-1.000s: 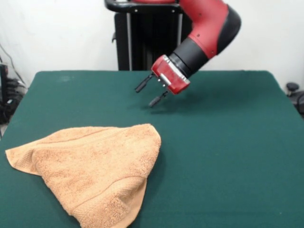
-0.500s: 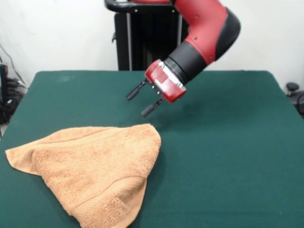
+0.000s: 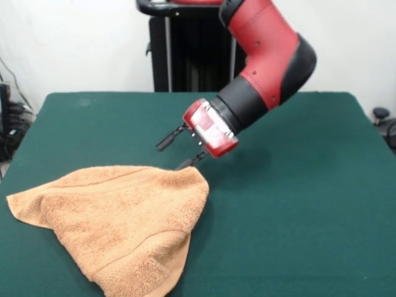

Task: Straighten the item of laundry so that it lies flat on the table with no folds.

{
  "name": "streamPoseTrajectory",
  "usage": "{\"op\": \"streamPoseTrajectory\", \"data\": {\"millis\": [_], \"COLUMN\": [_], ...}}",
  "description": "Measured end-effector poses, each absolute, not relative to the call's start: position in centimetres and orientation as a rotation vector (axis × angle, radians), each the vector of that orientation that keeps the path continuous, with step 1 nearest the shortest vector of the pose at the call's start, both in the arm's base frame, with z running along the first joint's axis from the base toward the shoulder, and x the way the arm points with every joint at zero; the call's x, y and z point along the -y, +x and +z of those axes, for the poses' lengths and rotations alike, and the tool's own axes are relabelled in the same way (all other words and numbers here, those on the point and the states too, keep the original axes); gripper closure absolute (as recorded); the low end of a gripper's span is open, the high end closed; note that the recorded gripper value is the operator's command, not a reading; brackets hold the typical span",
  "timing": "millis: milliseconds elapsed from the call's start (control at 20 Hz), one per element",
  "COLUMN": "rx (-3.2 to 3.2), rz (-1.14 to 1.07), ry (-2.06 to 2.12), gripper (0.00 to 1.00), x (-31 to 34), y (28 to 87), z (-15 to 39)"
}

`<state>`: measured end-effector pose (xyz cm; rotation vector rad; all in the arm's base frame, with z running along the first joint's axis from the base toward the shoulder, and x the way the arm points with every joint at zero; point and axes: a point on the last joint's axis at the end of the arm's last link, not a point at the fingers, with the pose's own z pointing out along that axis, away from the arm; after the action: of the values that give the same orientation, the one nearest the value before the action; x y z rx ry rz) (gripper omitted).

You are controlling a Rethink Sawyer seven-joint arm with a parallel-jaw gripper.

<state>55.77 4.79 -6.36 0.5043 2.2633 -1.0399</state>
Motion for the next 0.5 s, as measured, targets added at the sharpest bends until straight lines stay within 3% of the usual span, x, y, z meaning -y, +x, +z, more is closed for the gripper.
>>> {"op": "streamPoseTrajectory", "data": {"millis": [500], "rx": [-2.281], "rz": [-1.161], "ry": [0.408], "gripper": [0.00], "x": [-4.3], "y": [56.9], "z": [-8.6]}}
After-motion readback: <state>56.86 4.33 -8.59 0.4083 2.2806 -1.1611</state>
